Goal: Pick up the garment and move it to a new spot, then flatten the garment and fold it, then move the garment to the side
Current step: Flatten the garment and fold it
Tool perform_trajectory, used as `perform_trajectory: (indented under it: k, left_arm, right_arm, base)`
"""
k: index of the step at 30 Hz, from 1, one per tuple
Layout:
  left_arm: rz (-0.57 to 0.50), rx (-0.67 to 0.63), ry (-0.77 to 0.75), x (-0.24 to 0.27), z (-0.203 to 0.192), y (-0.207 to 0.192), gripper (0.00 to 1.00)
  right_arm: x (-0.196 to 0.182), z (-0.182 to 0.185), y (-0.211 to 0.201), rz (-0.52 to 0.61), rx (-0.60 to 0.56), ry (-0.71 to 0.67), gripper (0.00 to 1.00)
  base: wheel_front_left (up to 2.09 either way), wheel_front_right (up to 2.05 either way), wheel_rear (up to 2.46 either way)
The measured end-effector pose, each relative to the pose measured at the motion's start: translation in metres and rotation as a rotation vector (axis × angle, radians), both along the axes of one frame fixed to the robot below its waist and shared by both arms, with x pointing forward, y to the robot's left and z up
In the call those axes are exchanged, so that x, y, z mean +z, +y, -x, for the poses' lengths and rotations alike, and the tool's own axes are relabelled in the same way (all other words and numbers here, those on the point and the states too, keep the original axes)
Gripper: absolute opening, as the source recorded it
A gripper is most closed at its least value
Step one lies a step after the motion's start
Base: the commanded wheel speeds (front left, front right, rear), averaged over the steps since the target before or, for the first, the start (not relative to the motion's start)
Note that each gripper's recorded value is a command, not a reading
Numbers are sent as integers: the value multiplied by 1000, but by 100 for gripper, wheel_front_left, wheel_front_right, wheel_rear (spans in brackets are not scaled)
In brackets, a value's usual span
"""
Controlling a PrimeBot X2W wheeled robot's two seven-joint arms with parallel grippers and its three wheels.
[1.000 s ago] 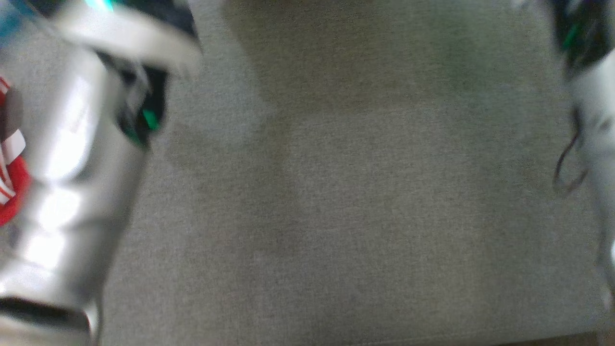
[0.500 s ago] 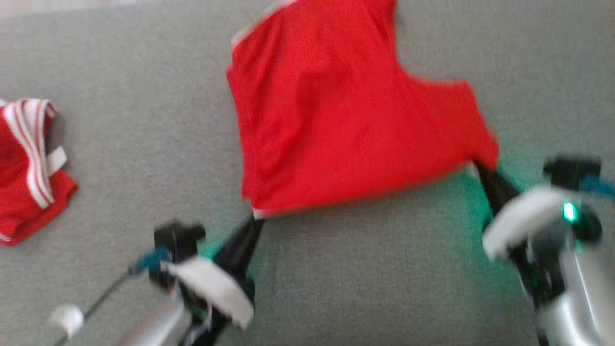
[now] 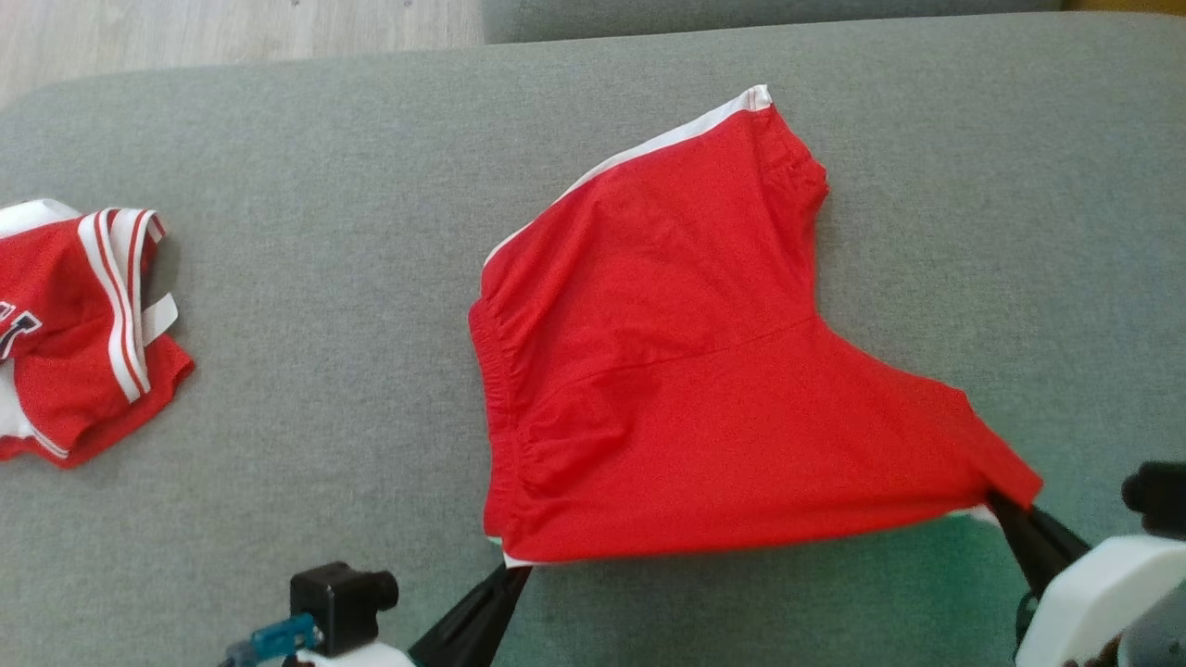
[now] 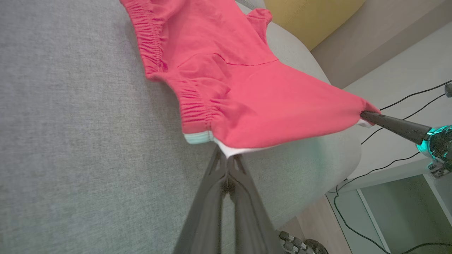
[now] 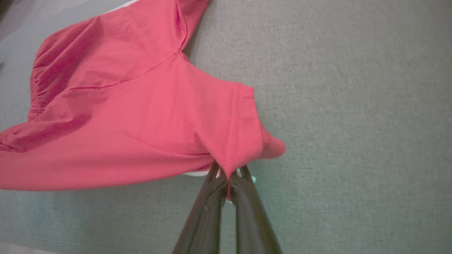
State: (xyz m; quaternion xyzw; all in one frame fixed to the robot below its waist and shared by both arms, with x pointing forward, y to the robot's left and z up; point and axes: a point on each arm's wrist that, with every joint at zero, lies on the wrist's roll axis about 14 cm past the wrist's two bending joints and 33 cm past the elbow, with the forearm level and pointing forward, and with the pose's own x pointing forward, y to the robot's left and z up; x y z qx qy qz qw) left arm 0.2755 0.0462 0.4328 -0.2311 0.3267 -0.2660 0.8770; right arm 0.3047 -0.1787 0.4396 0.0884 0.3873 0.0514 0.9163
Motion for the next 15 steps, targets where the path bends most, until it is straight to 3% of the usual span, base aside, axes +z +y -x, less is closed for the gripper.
perform_trajectory:
  k: [5, 9, 15]
  left_arm:
    - [-5, 22, -28, 2, -4, 3, 0]
    - [7, 72, -95, 9, -21, 7, 0]
    - [49, 147, -411, 89, -87, 15, 0]
  right_arm:
    - [18, -21, 8, 13, 20, -107, 0]
    - [46, -49, 19, 1, 42, -272, 0]
    - [129, -89, 26, 17, 77, -634, 0]
  base:
    - [0, 0, 0]
    - [0, 0, 0]
    - [0, 0, 0]
